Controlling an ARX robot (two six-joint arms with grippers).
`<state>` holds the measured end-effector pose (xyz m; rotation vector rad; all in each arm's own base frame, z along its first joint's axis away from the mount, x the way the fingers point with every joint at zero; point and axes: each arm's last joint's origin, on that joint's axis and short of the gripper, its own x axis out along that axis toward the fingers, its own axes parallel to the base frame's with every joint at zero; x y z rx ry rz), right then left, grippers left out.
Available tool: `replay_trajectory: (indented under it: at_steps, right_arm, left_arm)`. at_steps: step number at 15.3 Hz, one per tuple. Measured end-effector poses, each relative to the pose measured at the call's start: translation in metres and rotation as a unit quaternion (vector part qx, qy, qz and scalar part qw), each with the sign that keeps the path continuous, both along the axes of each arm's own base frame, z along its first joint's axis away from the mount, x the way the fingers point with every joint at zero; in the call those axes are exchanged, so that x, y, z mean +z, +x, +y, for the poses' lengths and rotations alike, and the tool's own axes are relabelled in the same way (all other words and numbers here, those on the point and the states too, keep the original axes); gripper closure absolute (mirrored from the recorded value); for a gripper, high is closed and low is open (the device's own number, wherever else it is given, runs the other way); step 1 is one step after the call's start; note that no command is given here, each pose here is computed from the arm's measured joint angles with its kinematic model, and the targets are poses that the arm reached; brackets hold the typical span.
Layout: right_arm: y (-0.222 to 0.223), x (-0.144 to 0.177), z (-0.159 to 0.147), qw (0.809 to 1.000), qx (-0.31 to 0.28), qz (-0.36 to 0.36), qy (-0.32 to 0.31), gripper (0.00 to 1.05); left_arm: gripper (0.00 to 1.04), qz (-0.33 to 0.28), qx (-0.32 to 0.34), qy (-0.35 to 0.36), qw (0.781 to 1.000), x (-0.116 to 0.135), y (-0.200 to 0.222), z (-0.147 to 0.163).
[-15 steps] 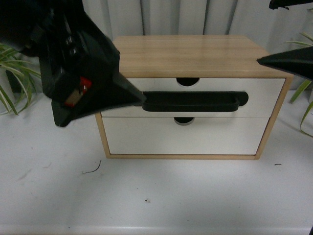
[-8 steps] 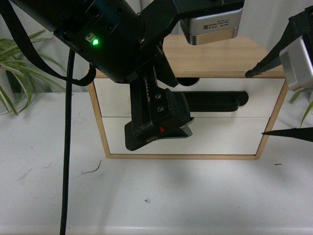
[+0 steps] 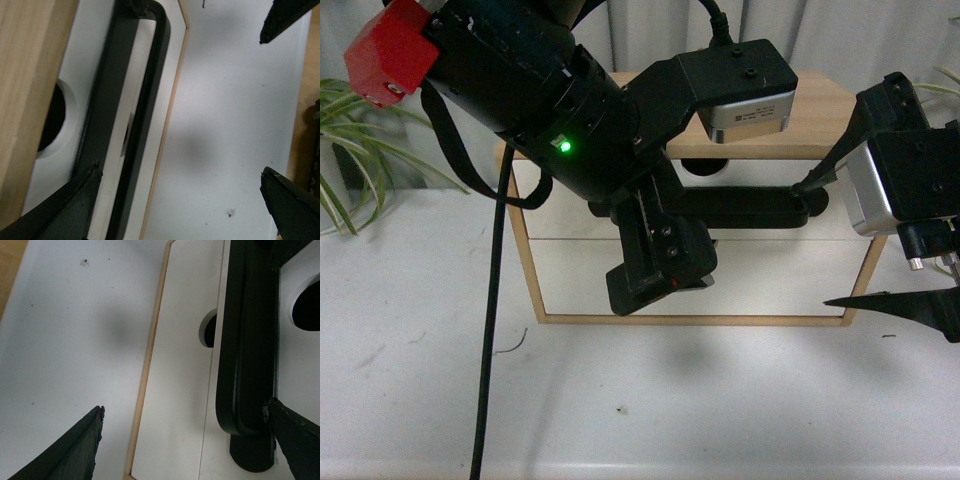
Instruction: Pull drawer
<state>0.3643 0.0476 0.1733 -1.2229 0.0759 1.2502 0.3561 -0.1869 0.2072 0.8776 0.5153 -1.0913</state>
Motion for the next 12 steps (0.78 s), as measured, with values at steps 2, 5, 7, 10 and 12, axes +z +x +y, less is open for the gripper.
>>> replay_trajectory:
  at_steps: [2, 5, 7, 10, 12]
  right_arm:
    - [0.004, -0.004, 0.002, 1.0, 0.001, 0.004, 0.0, 0.06]
    - [0.01, -0.008, 0.005, 1.0, -0.002, 0.007, 0.001, 0.06]
    - [0.01, -0.01, 0.01, 1.0, 0.002, 0.009, 0.001, 0.06]
    - [0.012, -0.019, 0.015, 1.0, 0.006, 0.016, -0.001, 0.06]
    - [0.012, -0.023, 0.015, 1.0, 0.007, 0.02, -0.001, 0.06]
  left_arm:
    - [0.07, -0.001, 0.006, -0.003, 1.0, -0.003, 0.006, 0.0]
    - [0.07, 0.009, 0.006, 0.002, 1.0, -0.01, 0.007, 0.0]
    - [0.07, 0.009, 0.005, 0.003, 1.0, -0.011, 0.007, 0.0]
    - [0.07, 0.015, 0.004, 0.006, 1.0, -0.017, 0.009, -0.001]
    - [0.07, 0.02, 0.004, 0.008, 1.0, -0.021, 0.008, -0.001]
